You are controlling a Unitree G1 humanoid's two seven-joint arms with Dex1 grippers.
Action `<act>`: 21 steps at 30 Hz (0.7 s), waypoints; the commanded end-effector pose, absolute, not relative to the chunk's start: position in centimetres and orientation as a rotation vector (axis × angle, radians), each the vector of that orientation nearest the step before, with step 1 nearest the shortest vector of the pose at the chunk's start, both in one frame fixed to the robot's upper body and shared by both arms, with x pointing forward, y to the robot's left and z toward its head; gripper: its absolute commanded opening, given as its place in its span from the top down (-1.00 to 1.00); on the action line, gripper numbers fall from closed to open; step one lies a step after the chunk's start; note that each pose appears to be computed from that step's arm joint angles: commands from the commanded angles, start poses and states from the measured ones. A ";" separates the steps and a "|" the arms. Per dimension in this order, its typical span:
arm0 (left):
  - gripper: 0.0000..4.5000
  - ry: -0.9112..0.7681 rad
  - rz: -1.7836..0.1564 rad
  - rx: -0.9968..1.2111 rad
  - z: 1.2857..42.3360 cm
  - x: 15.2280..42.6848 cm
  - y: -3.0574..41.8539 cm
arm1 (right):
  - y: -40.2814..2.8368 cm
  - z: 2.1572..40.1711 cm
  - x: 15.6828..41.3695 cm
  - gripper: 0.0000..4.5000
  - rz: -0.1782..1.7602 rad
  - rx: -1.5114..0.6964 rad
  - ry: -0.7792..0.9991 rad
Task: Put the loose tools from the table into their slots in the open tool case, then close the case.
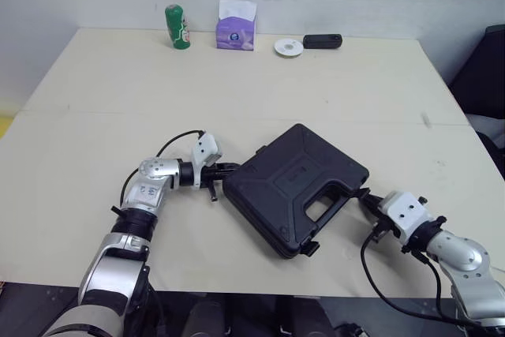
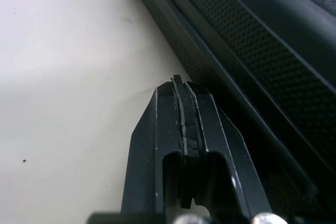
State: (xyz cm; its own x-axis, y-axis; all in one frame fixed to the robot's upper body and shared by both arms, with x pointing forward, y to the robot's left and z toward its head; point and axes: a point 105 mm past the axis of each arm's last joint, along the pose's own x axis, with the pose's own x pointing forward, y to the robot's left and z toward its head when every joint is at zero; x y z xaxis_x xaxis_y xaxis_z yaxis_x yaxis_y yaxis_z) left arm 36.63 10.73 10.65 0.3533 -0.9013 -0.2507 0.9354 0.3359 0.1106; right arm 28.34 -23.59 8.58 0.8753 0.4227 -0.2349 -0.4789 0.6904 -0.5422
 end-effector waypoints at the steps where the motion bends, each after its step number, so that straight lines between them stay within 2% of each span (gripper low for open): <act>1: 1.00 0.067 -1.253 0.220 12.5 35.7 10.1 | -23.1 8.4 28.6 0.97 0.510 -0.622 0.081; 6: 1.00 0.075 -1.193 0.205 12.7 35.4 11.8 | -22.9 8.7 28.8 0.97 0.498 -0.605 0.060; 12: 1.00 -0.040 -1.156 0.179 16.3 35.7 13.5 | -24.4 9.2 27.7 0.97 0.440 -0.606 0.066; 17: 1.00 -0.149 -1.328 0.245 20.2 34.7 9.2 | -25.2 9.7 25.6 0.97 0.416 -0.541 0.079; 21: 1.00 -0.133 -1.570 0.376 20.6 32.1 4.0 | -24.5 10.3 23.7 0.97 0.434 -0.396 0.080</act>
